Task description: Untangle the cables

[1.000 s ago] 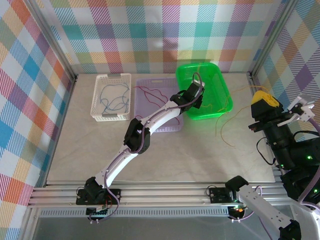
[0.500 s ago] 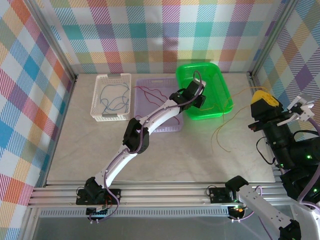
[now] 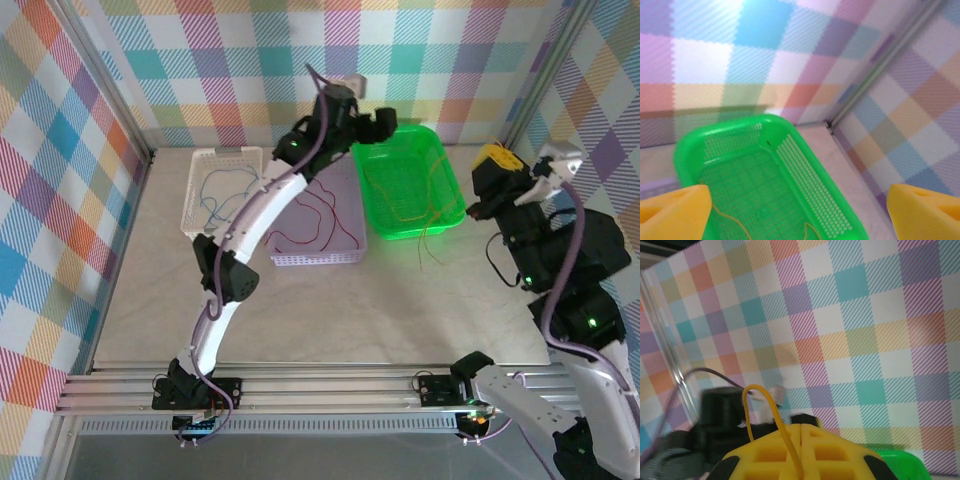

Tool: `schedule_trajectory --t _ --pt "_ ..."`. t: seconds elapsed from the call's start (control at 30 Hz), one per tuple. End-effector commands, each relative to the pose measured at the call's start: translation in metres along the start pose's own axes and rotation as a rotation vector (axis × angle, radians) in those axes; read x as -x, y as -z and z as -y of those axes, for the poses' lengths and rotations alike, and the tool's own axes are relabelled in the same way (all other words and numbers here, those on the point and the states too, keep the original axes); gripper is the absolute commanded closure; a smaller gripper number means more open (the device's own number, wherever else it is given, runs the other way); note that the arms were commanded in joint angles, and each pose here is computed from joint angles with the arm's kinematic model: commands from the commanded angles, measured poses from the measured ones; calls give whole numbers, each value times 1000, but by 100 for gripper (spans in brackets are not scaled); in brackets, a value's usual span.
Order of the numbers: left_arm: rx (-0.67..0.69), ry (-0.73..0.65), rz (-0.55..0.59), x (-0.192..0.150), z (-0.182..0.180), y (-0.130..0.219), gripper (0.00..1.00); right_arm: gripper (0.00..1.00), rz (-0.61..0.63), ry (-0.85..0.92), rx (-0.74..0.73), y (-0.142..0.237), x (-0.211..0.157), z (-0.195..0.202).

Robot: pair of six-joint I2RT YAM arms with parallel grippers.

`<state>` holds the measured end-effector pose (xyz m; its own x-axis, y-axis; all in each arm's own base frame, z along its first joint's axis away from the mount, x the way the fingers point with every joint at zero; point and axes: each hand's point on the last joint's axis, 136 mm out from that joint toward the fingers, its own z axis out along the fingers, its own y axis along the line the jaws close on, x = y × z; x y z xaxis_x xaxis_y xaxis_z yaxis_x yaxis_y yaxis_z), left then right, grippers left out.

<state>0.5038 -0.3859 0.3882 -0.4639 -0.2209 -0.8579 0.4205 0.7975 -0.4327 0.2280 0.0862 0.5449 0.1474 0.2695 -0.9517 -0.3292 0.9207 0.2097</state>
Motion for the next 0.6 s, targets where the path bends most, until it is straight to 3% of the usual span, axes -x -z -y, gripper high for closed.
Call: schedule_trajectory --t 0.0,0.1,0.33,0.57 --pt "-9 75 -61 -7 3 25 8 100 24 68 -69 -24 8 7" --pt "8 78 -31 -3 -2 55 4 100 -48 84 -91 -53 -12 12" --pt "116 48 2 -6 -29 128 0 100 -255 -130 -131 -125 -75 63" --pt "215 66 70 -16 -60 207 0 100 -345 -200 -159 -183 -124 100"
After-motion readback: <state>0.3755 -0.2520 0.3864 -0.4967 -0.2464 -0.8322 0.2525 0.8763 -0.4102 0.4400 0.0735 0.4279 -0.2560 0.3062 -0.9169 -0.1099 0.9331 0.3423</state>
